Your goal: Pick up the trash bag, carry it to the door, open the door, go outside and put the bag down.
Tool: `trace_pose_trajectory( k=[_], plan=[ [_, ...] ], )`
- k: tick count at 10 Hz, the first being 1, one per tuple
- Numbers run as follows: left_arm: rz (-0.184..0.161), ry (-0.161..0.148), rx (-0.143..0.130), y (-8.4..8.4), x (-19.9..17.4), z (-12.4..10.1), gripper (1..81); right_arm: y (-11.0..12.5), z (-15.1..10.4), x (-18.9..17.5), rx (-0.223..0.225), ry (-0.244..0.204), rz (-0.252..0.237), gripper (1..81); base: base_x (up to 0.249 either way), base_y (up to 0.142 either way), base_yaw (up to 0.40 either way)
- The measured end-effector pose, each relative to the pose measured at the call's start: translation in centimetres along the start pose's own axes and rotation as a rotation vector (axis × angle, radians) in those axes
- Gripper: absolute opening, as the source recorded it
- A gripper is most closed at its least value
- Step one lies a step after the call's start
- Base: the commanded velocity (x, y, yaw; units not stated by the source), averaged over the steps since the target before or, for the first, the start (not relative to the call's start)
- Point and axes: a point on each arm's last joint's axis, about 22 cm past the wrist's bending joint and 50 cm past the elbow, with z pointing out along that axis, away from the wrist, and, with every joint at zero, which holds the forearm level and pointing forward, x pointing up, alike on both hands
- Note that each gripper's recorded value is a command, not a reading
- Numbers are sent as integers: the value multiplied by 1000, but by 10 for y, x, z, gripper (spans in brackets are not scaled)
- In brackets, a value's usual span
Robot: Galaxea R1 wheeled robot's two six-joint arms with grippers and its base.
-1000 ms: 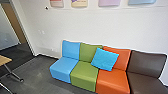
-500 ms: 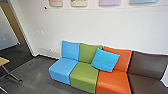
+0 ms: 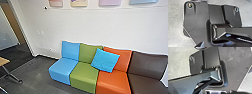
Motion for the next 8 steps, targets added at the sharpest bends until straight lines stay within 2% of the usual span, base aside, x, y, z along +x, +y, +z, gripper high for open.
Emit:
trace_pose_trajectory(
  k=[1,2,4,5,7,8],
  plan=[
    [-1,1,-11,-1,0,-2,811,-6,-6,1,31,-5,2,811,0,0,0],
    [-3,1,-14,-10,0,-7,811,-9,-12,0,53,-10,4,811,0,0,0],
    [-14,0,-2,-41,-2,-22,811,-9,-29,4,89,-17,6,811,0,0,0],
    [-24,1,-3,-51,-2,-28,811,-1,-40,8,95,-17,6,811,0,0,0],
    [-36,10,-41,-46,5,-35,811,10,-61,17,104,-13,3,811,0,0,0],
    [-52,16,-53,-48,14,-40,811,8,-67,25,117,-7,0,811,0,0,0]
  ],
)
